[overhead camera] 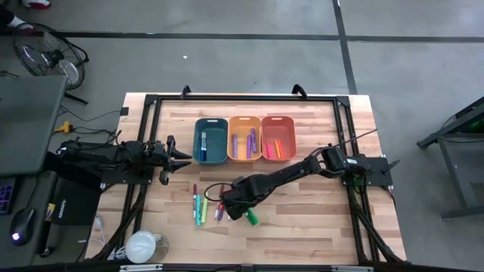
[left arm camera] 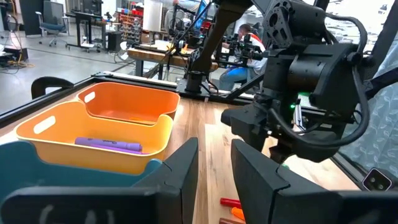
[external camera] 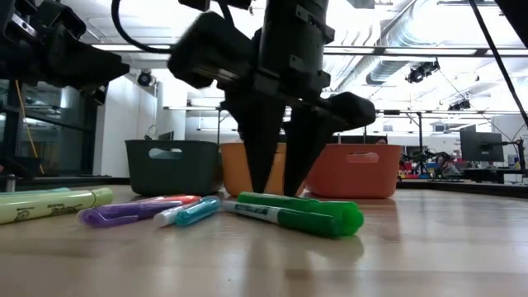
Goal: Pick & Place Markers
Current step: Put the green highlighter pen into the yellow bin
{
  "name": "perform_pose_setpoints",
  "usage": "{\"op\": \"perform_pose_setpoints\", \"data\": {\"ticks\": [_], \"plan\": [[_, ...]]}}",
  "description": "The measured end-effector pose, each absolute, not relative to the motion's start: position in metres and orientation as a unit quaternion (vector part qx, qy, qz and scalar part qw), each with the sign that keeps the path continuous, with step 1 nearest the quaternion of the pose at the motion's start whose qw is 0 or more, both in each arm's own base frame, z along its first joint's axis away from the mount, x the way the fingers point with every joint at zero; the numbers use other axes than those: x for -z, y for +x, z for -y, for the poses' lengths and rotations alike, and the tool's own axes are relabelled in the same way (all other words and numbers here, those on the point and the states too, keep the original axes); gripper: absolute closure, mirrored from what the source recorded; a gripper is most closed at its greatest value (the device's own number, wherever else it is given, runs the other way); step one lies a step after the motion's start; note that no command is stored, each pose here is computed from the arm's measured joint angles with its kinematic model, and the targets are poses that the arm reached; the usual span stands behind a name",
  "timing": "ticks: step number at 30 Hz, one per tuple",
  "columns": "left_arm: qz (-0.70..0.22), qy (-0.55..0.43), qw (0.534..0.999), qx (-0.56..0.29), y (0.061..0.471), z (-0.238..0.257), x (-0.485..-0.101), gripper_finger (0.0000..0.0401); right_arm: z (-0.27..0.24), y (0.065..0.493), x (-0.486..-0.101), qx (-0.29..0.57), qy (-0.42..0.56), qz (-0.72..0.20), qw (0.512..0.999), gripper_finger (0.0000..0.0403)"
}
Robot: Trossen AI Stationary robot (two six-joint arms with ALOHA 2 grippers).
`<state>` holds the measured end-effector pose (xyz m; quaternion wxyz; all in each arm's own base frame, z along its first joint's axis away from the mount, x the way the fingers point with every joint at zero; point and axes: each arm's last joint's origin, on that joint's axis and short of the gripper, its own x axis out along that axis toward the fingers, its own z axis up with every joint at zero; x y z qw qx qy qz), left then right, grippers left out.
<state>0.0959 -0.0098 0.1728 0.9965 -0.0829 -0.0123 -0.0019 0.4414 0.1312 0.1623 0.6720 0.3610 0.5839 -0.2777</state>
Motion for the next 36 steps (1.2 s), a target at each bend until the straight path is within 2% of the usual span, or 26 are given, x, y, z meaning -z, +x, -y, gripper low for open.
{"op": "perform_pose_setpoints", "data": {"ticks": [30,36], "plan": [[0.012,-0.083,0.996,0.002,0.096,0.01,-0.173,0.0307,-0.135,0.436,-0.155,0.29,0.333,-0.6,0.667,0.0265],[0.012,-0.083,0.996,0.002,0.096,0.01,-0.173,0.0307,-0.136,0.433,-0.137,0.271,0.36,-0.597,0.664,0.0265]]}}
